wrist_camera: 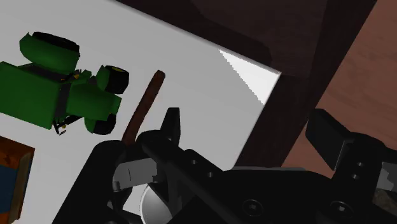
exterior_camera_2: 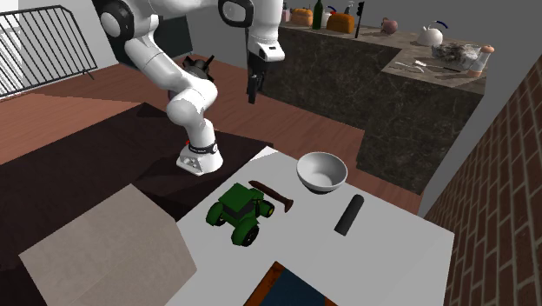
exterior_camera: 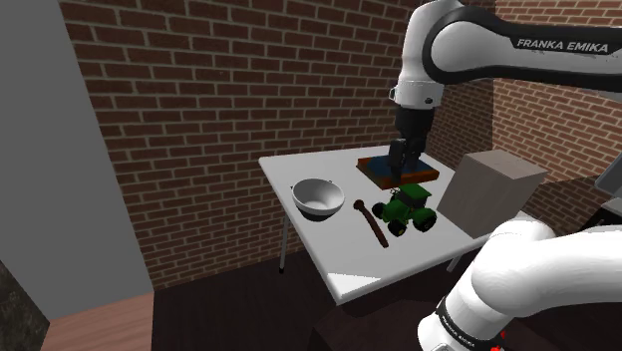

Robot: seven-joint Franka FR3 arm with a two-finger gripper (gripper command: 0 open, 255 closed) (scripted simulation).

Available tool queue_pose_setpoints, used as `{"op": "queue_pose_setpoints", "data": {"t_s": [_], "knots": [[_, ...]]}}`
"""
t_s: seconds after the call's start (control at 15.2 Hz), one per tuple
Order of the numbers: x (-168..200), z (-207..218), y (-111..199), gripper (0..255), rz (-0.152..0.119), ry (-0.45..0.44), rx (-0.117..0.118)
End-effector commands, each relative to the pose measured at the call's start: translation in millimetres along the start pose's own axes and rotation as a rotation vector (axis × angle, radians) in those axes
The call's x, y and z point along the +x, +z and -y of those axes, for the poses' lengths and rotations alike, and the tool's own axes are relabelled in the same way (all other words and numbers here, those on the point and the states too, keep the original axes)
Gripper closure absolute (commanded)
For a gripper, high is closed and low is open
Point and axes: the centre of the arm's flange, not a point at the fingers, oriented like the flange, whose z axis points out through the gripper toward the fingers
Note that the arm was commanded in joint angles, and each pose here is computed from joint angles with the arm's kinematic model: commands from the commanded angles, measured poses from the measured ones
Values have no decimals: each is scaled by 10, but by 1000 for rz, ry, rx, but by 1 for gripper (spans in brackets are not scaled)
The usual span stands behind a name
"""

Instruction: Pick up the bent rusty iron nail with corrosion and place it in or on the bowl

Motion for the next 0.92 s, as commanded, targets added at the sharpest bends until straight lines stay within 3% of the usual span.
{"op": "queue_pose_setpoints", "data": {"t_s": [0.0,0.86], "knots": [[0,0,0,0,0,0,0],[923,-397,1339,0,1,312,-152]]}}
